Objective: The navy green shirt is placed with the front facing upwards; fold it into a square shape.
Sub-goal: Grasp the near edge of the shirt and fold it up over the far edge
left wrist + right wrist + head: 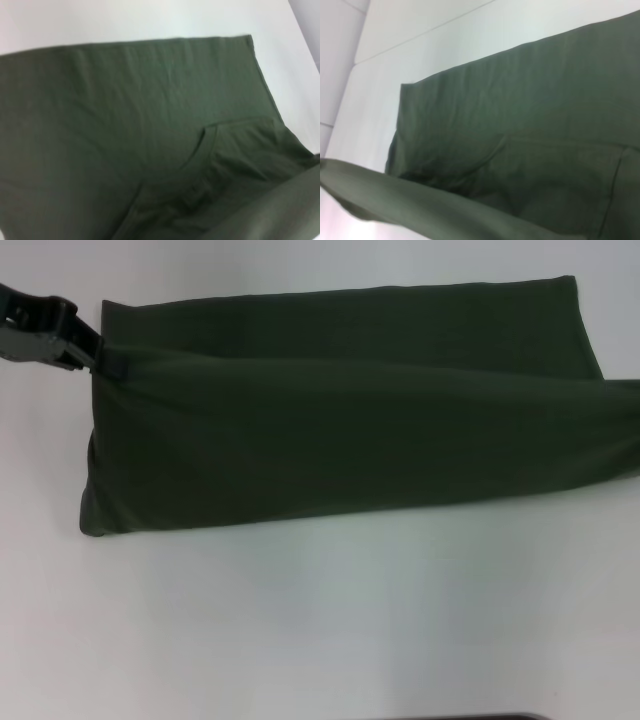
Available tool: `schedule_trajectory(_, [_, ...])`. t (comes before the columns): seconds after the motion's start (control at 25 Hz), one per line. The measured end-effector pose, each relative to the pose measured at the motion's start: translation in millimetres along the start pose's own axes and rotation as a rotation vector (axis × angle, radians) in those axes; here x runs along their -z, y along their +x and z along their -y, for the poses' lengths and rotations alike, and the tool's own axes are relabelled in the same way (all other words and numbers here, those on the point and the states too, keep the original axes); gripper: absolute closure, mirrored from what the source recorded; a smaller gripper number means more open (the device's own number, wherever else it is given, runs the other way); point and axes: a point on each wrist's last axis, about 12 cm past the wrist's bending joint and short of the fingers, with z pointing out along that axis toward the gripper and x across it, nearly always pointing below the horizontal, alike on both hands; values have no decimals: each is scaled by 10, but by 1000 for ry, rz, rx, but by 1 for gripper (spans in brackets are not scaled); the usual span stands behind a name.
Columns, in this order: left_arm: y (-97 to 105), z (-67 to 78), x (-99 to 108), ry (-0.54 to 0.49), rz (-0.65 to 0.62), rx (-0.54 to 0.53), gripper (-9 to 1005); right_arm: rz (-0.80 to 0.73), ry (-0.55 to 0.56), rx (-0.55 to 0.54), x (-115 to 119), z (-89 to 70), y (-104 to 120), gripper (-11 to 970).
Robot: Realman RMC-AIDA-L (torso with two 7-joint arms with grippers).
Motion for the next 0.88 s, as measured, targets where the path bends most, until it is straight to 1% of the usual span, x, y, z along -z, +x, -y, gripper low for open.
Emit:
schedule_trajectory(0.16, [-35,-10,5,-16,25,18,879,5,27,1,-77,6,-108,914])
schedule_trajectory(0.4, [-99,-36,-23,-43,75,33,877,31,63,29,-163,-54,-339,914])
schedule_trajectory(0.6, [-187,-44,-107,-72,137,31,875,36,114,41,-194,-101,-490,913])
schedule_trajectory(0.88, [-326,-24,-267,-141,196,6,873,93,144,42,-247,-150,-646,914])
